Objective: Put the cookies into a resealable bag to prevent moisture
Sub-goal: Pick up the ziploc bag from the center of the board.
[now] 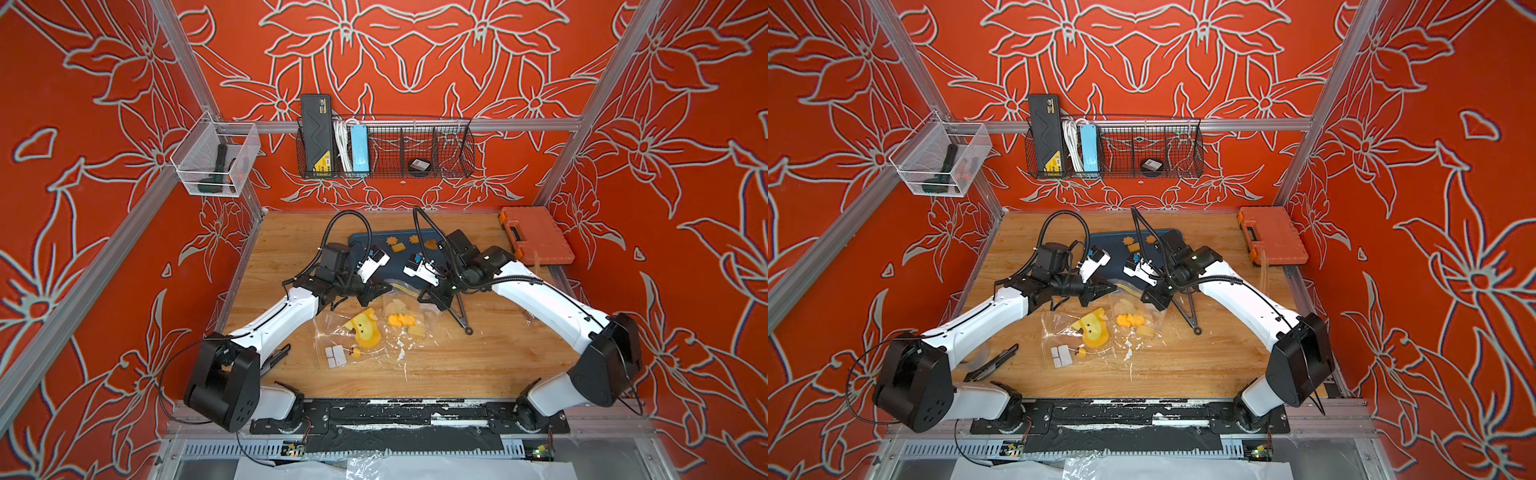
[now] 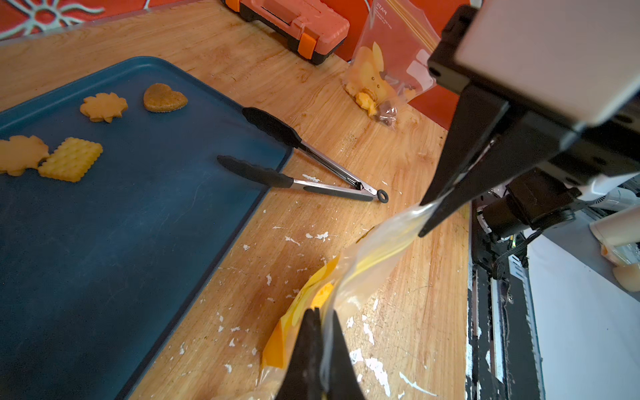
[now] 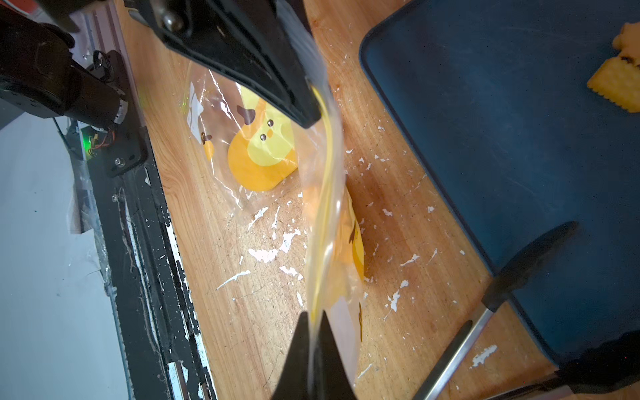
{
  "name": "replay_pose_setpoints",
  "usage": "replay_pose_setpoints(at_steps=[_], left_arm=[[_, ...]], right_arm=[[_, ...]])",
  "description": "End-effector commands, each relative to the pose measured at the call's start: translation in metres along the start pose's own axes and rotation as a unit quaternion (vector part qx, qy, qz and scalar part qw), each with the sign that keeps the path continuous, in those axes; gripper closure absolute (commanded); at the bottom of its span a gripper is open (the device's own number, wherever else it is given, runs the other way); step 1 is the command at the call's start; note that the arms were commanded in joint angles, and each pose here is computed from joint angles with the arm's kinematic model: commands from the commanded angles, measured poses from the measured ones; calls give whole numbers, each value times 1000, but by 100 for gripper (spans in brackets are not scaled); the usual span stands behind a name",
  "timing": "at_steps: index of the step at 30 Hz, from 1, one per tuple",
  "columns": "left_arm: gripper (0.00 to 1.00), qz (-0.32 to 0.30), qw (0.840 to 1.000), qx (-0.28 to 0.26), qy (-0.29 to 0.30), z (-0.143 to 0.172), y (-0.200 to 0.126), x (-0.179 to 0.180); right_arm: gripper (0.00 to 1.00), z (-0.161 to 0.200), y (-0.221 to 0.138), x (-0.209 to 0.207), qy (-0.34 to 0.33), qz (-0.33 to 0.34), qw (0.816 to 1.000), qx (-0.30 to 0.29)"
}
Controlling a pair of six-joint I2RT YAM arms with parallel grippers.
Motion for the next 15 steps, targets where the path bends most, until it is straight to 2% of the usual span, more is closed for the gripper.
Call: replay_pose_setpoints(at_steps=[1,3,4,6,7,8,10,11,12,13,14,15], left_arm=[[100,15,999,-14,27,-5,-4,-10],[100,15,999,-14,27,-5,-4,-10],[100,16,999,-15,27,-5,-5,-11],[100,17,999,-15,28,-6,-5,-11],[100,18,999,-15,28,-6,-5,-11],[100,19,999,-15,29,-6,-5,-12],[100,19,999,-15,29,-5,-5,-12],[100,20,999,-16,30,-6,-6,-13],[100,20,999,-16,30,-6,-6,-13],[100,21,999,-16,31,-6,-6,-13],[100,21,999,-16,31,-6,-6,-13],[100,22,999,-16,31,-6,-6,-14]], right_arm=[[74,-7,0,-5,-7,12,1000,1],[100,-8,0,-6,-7,13,1000,1],[100,-9,0,-6,-7,11,1000,2],[83,-9,2,-9,-4,15,1000,5],[89,-10,3,-10,-2,20,1000,3],[100,-11,3,-9,-3,17,1000,0],[100,-13,4,-8,-3,10,1000,-4],[94,-14,4,-9,-2,12,1000,-6],[83,-15,5,-11,-3,17,1000,-9],[82,-16,5,-12,-1,23,1000,-14],[97,-18,4,-12,-2,22,1000,-17],[100,-19,4,-11,-2,18,1000,-19]])
Point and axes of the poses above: each gripper's point midway between its finger pads, its own y axis out along the fingers, its own x axis along the line the jaws close on, z = x × y, the point moved 2 cm from there along -y, back along the fingers, and after that the axes turned 7 degrees about -y, right-handed, at the moved point
